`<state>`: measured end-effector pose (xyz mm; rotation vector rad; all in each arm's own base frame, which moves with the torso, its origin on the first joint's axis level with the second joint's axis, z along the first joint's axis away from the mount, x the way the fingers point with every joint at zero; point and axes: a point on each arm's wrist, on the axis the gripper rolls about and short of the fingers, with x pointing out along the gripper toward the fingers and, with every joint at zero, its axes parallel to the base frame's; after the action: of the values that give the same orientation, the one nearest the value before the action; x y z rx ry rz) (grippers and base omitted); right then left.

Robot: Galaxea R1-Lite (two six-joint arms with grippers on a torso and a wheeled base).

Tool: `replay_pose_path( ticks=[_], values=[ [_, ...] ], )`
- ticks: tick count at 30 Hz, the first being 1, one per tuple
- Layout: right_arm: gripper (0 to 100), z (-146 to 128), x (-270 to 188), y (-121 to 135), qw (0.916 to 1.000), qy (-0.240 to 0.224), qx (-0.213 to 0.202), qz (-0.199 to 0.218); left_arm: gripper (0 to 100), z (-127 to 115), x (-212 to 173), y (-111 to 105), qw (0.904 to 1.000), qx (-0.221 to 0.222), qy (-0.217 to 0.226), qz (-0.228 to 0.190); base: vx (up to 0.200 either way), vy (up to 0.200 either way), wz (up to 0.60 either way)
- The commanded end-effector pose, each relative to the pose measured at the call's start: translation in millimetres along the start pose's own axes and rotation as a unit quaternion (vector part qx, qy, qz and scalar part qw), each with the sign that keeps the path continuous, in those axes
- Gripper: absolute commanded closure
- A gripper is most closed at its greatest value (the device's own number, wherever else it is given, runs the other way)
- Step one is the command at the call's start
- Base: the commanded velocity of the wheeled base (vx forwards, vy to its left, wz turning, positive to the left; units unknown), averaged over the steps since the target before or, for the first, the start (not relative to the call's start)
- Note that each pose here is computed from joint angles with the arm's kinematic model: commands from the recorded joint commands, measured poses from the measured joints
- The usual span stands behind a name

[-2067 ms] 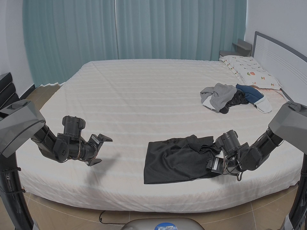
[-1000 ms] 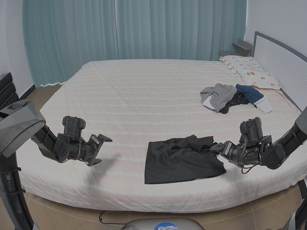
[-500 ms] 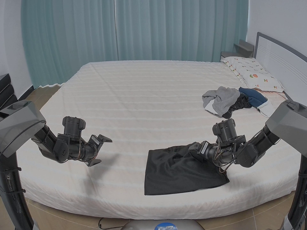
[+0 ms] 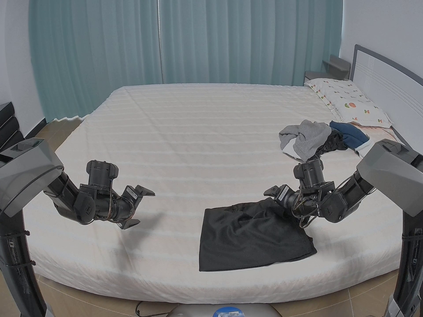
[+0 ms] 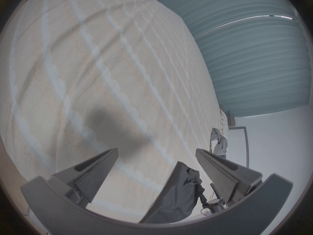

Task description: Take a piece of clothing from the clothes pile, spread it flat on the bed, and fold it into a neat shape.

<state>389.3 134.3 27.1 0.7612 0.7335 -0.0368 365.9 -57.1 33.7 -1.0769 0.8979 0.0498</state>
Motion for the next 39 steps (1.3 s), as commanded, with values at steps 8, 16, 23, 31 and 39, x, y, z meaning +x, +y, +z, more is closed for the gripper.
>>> replay_pose_path(
  ticks=[8, 16, 23, 31, 39],
  values=[
    [0, 34.9, 11.8, -41.6, 0.9978, -0.031, 0.041, -0.042, 0, -0.7, 1.6, 1.0, 1.0, 0.0, 0.001, 0.002, 0.0, 0.0, 0.0],
    [0, 25.2, 10.3, -45.1, 0.999, -0.024, 0.037, -0.008, 0, -13.4, 5.3, -6.8, 0.9999, 0.012, 0.003, 0.003, 0.0, 0.0, 0.0],
    [0, 24.7, 9.4, -49.1, 0.9989, -0.032, 0.034, 0.005, 0, -27.4, 6.4, -17.8, 0.9998, 0.003, 0.016, -0.006, 0.0, -0.029, 0.0],
    [0, 25.8, 8.4, -41.4, 0.9994, -0.028, -0.002, 0.02, 0, -50.0, 14.4, -29.0, 0.9989, 0.025, 0.039, -0.011, 0.0, -0.2, 0.0],
    [0, 15.9, 7.6, -31.0, 0.999, -0.012, -0.017, 0.039, 0, -57.0, 34.9, -40.2, 0.9988, 0.045, -0.016, 0.005, 0.0, -0.15, 0.0]
  ],
)
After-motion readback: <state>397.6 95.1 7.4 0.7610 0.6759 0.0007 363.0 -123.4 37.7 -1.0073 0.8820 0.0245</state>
